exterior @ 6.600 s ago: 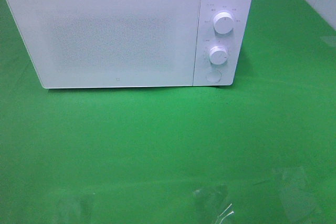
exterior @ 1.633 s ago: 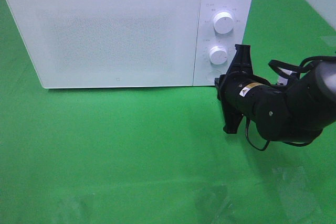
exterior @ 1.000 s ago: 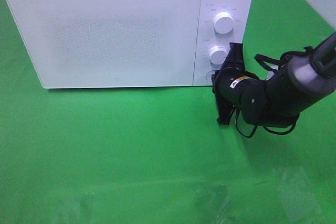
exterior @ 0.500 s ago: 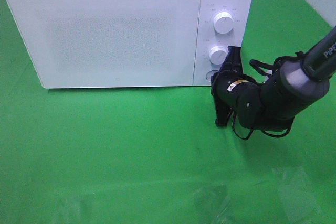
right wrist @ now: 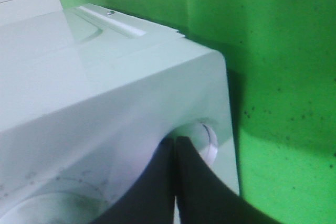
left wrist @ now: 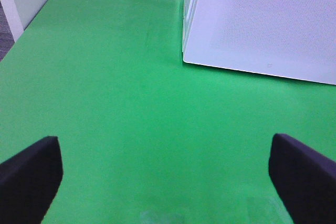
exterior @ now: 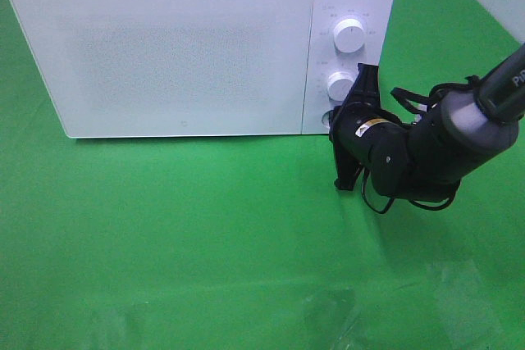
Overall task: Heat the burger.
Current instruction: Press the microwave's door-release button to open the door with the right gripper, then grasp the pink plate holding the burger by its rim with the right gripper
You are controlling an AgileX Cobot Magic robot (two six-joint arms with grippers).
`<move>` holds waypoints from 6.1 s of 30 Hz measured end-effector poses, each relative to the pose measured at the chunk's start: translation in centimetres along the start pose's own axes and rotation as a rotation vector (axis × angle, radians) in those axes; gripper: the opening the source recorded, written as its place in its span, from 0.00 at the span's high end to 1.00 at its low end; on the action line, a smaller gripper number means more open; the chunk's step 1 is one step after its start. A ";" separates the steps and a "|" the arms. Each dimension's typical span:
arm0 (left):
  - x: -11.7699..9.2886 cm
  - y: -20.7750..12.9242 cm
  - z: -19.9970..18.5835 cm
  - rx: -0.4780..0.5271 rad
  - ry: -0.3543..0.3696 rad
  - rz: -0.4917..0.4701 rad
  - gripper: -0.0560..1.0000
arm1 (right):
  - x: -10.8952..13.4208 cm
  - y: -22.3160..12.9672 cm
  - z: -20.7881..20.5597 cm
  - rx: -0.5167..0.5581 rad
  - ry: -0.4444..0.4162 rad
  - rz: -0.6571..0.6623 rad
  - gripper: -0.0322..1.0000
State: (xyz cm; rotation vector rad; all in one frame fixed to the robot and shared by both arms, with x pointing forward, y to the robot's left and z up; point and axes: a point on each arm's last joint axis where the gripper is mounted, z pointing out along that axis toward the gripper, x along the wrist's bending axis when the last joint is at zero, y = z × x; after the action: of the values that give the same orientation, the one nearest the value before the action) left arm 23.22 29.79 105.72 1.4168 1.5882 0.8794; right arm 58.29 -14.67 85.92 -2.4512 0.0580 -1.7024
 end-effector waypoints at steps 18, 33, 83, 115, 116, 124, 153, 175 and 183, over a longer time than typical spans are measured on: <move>0.0 0.0 0.0 0.000 0.000 0.000 0.01 | -0.4 0.0 0.2 -0.010 0.030 -0.010 0.97; 0.0 0.0 0.0 0.000 0.000 0.000 0.01 | -0.9 -0.6 1.2 -0.052 0.069 -0.033 0.97; 0.0 0.0 0.0 0.000 0.000 0.000 0.01 | 5.6 -1.6 -8.2 0.411 -0.344 -0.973 0.97; 0.0 0.0 0.0 0.000 0.000 0.000 0.01 | 10.8 -3.6 -9.1 1.289 0.167 -2.858 0.87; 0.0 0.0 0.0 0.000 0.000 0.000 0.01 | 10.8 -3.6 -9.1 1.289 0.167 -2.858 0.87; 0.0 0.0 0.0 0.000 0.000 0.000 0.01 | 11.7 -3.7 -8.3 1.156 0.373 -3.204 0.63; 0.0 0.0 0.0 0.000 0.000 0.000 0.01 | 11.8 -11.0 -5.1 0.888 0.509 -3.396 0.14; 0.0 0.0 0.0 0.000 0.000 0.000 0.01 | 8.2 -14.8 3.1 0.836 0.544 -3.340 0.16; 0.0 0.0 0.0 0.000 0.000 0.000 0.01 | 7.3 -16.0 5.7 0.799 0.549 -3.336 0.17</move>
State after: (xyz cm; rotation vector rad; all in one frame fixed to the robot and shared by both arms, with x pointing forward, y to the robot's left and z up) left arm 23.22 29.79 105.72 1.4168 1.5882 0.8794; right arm 65.26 0.85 93.19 -0.5736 2.2984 0.2873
